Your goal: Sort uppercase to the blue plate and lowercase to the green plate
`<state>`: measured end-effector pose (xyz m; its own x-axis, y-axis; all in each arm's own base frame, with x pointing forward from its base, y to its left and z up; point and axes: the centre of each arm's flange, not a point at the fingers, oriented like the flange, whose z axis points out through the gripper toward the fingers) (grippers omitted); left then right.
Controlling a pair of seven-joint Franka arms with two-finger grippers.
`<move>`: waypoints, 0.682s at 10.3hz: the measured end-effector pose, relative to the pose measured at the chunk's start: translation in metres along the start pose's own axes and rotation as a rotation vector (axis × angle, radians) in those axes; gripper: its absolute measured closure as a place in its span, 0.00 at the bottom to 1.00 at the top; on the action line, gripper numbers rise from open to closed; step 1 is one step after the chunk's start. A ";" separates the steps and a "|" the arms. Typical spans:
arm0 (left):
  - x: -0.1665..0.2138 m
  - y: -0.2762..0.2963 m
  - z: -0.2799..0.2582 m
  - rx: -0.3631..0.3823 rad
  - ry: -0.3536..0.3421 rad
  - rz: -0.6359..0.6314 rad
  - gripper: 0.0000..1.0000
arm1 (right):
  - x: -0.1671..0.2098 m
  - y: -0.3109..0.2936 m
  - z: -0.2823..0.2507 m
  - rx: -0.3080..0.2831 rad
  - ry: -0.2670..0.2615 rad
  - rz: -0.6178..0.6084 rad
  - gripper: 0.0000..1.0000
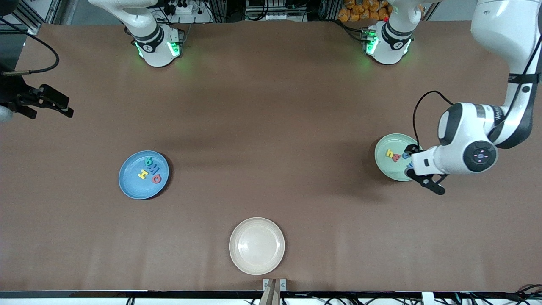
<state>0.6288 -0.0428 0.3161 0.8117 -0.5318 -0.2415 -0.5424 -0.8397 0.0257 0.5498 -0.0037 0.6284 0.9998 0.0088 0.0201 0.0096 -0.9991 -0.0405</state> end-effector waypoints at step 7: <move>-0.033 0.008 -0.167 0.035 0.181 -0.484 0.00 | 0.001 -0.001 -0.012 0.000 0.012 -0.001 0.00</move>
<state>0.6341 -0.0506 0.4858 0.9943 -0.0960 -0.0460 -0.0995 -0.9918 -0.0803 0.5508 -0.0035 0.6404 0.9994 0.0097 0.0326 0.0110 -0.9991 -0.0400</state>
